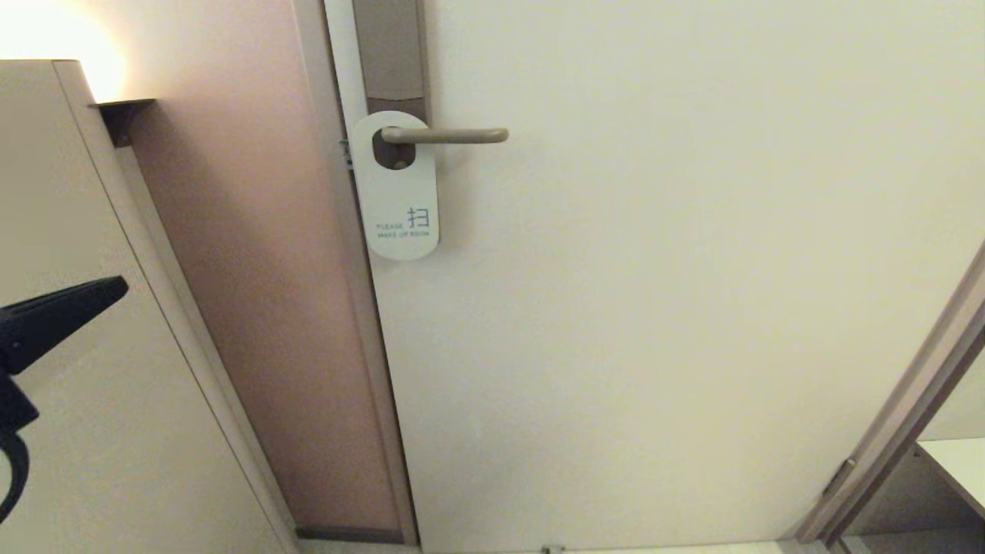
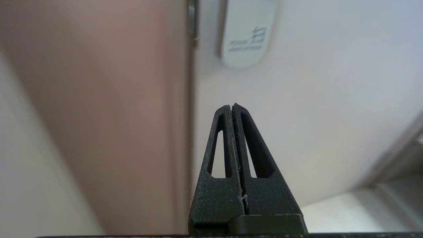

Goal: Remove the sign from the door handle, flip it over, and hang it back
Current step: Take down the sign

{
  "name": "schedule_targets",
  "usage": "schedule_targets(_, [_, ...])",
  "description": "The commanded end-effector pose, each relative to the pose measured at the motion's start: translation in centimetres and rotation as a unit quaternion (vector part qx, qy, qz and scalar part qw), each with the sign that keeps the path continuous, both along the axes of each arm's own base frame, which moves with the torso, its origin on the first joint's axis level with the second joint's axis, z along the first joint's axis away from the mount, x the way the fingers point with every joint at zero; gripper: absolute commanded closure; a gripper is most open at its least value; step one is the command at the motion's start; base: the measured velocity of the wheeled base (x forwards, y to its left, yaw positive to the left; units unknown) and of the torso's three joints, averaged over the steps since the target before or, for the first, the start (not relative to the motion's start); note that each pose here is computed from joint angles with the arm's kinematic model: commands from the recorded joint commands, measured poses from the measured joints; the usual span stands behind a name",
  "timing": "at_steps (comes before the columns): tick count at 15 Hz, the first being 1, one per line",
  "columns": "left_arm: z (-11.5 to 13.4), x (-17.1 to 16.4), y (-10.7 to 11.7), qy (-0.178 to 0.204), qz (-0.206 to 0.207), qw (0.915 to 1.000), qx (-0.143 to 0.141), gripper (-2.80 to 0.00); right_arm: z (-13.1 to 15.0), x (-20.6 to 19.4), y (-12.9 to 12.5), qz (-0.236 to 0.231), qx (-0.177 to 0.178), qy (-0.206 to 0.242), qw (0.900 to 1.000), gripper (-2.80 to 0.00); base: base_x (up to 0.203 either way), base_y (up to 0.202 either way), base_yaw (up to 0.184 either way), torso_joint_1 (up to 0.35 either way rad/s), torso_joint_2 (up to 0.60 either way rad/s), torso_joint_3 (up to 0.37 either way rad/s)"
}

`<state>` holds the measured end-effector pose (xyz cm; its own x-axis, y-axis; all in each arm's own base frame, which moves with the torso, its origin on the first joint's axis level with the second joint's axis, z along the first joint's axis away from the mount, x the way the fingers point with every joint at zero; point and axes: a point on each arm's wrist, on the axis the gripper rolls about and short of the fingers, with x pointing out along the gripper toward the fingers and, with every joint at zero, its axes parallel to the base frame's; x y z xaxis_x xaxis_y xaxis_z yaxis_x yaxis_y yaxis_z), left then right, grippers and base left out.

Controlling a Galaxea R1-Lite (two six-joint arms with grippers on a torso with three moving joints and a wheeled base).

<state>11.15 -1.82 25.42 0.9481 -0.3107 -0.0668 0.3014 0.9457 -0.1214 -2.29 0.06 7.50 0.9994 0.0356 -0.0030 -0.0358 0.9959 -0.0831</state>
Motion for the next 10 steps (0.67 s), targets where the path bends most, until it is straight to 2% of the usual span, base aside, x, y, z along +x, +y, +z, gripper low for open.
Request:
schedule_targets(1, [0.1, 3.0, -0.4, 0.037, -0.015, 0.9991, -0.015, 0.0, 0.0, 0.0, 0.0, 0.001, -0.001, 0.001, 1.0, 0.0, 0.0, 0.0, 0.0, 0.0, 0.0, 0.0])
schedule_targets(3, [0.4, 4.8, -0.8, 0.054, -0.048, 0.9968, -0.034, 0.0, 0.0, 0.0, 0.0, 0.0, -0.001, 0.001, 1.0, 0.0, 0.0, 0.0, 0.0, 0.0, 0.0, 0.0])
schedule_targets(6, [0.3, 7.4, -1.3, 0.08, -0.099, 0.9909, -0.043, 0.0, 0.0, 0.0, 0.0, 0.001, -0.001, 0.001, 1.0, 0.0, 0.0, 0.0, 0.0, 0.0, 0.0, 0.0])
schedule_targets(10, [0.5, 12.0, -1.8, 0.099, -0.131, 0.9851, -0.049, 0.0, 0.0, 0.0, 0.0, 0.001, -0.001, 0.001, 1.0, 0.0, 0.0, 0.0, 0.0, 0.0, 0.0, 0.0])
